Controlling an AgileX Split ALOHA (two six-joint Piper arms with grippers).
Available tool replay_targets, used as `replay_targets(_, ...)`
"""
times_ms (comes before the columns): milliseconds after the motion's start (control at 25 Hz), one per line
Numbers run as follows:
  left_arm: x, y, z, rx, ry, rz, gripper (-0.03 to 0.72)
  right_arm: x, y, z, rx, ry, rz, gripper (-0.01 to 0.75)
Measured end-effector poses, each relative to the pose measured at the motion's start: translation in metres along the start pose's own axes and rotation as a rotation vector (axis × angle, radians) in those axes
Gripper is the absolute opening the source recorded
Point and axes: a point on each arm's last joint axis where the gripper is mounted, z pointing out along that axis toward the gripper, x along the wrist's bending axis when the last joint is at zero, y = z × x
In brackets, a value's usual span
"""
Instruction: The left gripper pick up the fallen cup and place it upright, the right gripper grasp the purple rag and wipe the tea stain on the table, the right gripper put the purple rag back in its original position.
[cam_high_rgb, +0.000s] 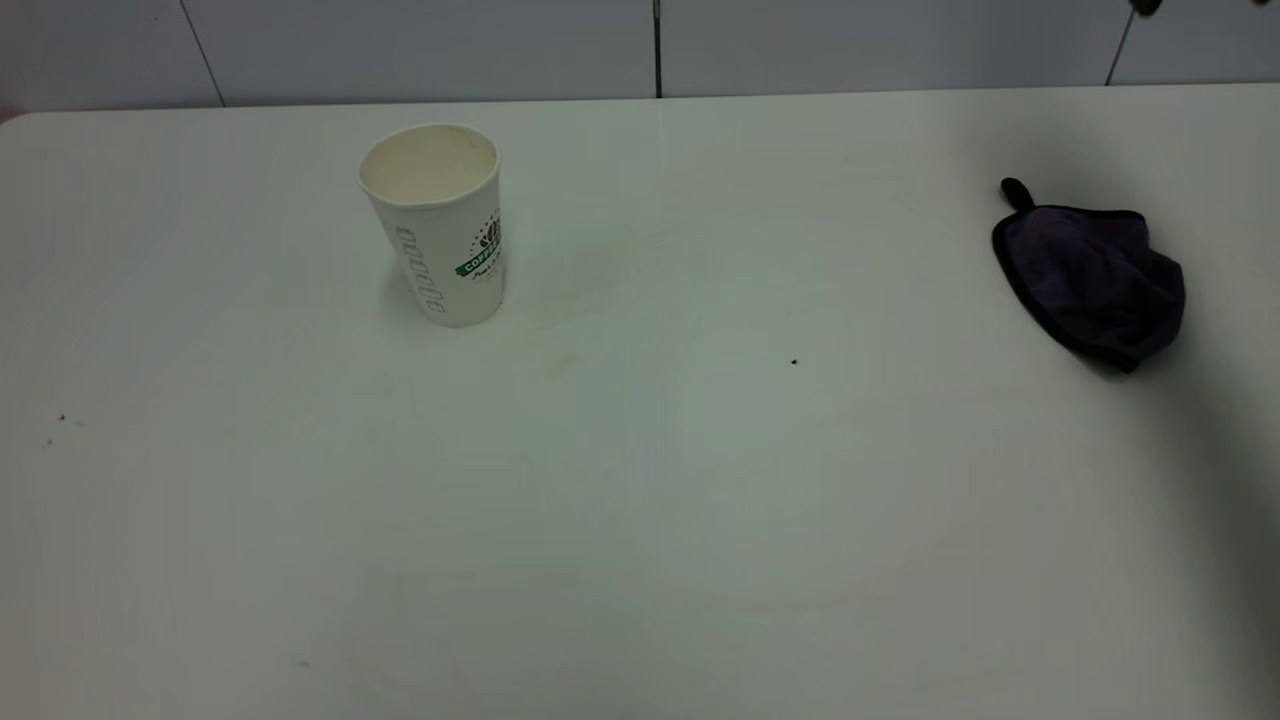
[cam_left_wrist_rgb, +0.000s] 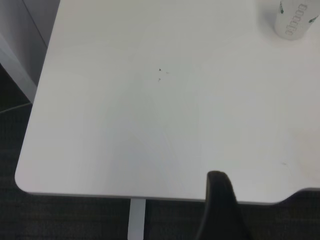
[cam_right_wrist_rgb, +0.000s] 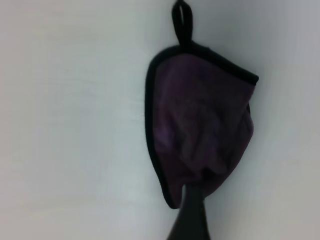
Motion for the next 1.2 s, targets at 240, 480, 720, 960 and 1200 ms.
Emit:
replay_targets(240,0.0,0.0,0.0,0.0,0.0,0.0,0.524,0.028,-0.04,-0.096,-0.071,0.025,-0.063,0.728)
replay_targets(480,0.0,0.0,0.0,0.0,0.0,0.0,0.524,0.036,-0.116,-0.167,-0.109,0.04,-0.069,0.728)
replay_targets(720,0.0,0.0,0.0,0.0,0.0,0.0,0.524,0.039,-0.205,-0.201,-0.129,0.042,-0.064,0.719)
replay_targets(960,0.0,0.0,0.0,0.0,0.0,0.0,0.524,0.042,-0.284,-0.202,-0.137,0.044,-0.04,0.706)
replay_targets(1200,0.0,0.0,0.0,0.0,0.0,0.0,0.524,0.044,-0.344,-0.187,-0.179,0.042,-0.037,0.689)
